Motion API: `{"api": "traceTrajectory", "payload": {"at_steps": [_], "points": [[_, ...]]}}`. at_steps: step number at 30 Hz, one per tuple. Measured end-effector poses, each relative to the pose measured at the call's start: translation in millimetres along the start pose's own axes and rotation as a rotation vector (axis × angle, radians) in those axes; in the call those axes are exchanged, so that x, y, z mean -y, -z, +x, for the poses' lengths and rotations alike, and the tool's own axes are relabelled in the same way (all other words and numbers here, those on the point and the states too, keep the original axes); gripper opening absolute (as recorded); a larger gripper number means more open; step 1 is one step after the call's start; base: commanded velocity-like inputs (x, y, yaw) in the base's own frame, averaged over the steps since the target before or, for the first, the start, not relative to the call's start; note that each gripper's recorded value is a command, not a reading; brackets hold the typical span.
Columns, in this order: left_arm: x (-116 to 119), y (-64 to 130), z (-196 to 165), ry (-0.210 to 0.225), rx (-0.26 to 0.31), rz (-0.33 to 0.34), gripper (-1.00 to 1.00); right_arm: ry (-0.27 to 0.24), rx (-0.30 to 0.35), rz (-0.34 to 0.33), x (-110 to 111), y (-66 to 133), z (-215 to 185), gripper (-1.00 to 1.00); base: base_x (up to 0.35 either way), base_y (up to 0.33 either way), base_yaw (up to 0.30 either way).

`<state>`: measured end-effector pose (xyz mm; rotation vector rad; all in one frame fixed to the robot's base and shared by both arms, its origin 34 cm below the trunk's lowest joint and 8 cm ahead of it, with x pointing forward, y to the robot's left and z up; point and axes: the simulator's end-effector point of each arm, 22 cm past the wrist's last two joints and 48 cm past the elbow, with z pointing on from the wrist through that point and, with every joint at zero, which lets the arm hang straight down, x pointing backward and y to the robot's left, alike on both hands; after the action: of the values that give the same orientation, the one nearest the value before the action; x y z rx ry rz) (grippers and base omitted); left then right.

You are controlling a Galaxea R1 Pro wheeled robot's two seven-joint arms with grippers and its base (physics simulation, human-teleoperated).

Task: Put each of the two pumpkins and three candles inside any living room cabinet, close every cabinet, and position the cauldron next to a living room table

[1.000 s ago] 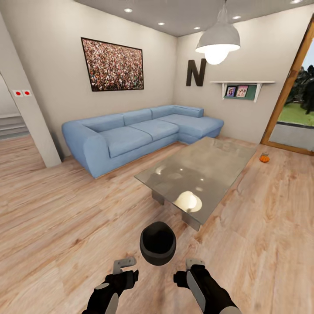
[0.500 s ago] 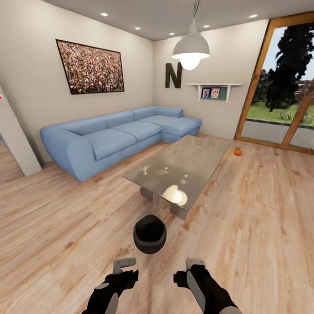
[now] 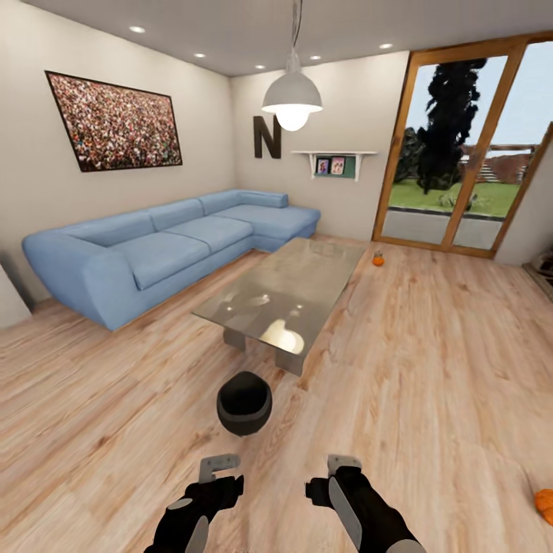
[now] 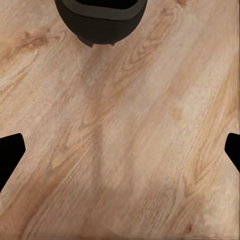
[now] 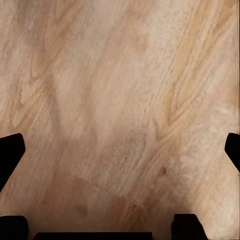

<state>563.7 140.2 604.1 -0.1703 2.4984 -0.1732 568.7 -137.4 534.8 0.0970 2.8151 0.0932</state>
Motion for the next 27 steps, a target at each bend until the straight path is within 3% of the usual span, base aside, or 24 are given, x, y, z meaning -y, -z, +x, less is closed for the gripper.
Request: {"api": "traceTrajectory", "payload": {"at_steps": [27], "points": [[8, 39.8, -37, -0.001, 0.019, 0.002, 1.0, 0.001, 0.014, -0.001, -4, 48.7, -23, 1.0, -0.015, 0.001, -0.277]]}}
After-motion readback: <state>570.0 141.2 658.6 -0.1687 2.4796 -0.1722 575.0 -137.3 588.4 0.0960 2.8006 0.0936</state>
